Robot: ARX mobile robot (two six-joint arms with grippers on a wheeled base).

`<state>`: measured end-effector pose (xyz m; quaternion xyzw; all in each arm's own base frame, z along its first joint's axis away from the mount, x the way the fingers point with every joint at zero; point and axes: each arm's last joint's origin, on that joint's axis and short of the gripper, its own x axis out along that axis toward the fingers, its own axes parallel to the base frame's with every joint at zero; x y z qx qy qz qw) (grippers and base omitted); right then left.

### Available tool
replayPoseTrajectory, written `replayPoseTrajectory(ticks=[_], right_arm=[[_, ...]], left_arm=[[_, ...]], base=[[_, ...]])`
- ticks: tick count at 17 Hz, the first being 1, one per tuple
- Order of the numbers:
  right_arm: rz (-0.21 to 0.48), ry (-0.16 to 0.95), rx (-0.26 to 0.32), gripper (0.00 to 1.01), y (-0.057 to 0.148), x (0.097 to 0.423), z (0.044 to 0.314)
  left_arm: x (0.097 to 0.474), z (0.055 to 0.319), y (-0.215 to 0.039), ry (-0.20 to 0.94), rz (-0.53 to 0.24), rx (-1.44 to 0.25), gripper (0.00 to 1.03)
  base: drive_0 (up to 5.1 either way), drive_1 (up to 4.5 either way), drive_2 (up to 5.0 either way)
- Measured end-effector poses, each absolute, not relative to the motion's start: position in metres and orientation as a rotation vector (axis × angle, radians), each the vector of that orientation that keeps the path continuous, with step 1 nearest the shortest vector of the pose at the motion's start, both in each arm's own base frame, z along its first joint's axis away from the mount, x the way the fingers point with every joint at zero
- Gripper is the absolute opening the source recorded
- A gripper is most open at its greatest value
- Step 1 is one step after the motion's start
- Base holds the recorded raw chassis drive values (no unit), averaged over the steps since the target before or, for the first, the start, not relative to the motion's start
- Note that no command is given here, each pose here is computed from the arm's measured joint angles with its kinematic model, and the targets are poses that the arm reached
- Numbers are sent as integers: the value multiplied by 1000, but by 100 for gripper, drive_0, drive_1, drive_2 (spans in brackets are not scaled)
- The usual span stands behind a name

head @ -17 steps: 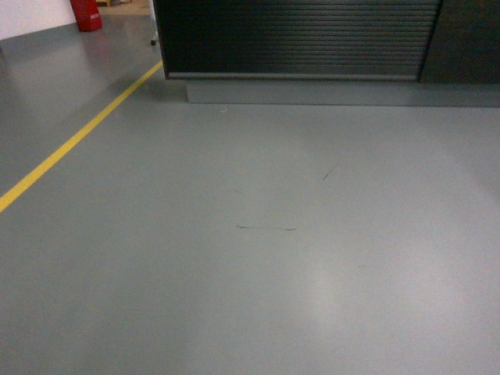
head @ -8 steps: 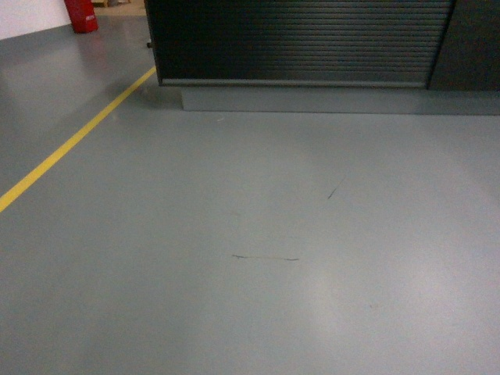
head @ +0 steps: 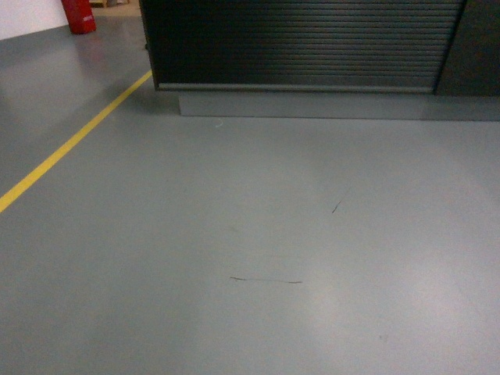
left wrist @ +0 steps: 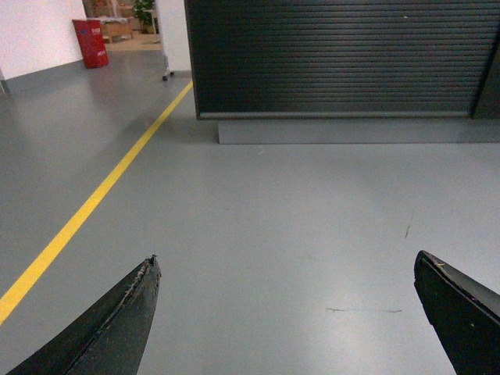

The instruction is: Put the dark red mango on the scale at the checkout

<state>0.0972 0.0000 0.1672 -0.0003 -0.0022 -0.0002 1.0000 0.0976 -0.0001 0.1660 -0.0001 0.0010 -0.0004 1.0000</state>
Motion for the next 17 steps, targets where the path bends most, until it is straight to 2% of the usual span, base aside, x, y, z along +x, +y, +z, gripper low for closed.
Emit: replayPoseTrajectory(ticks=[17], right_arm=[[0, -5, -1, 98, 0, 97, 167]], left_arm=[[98, 166, 0, 2, -1, 0, 98]], base=[[-1, 363, -364]])
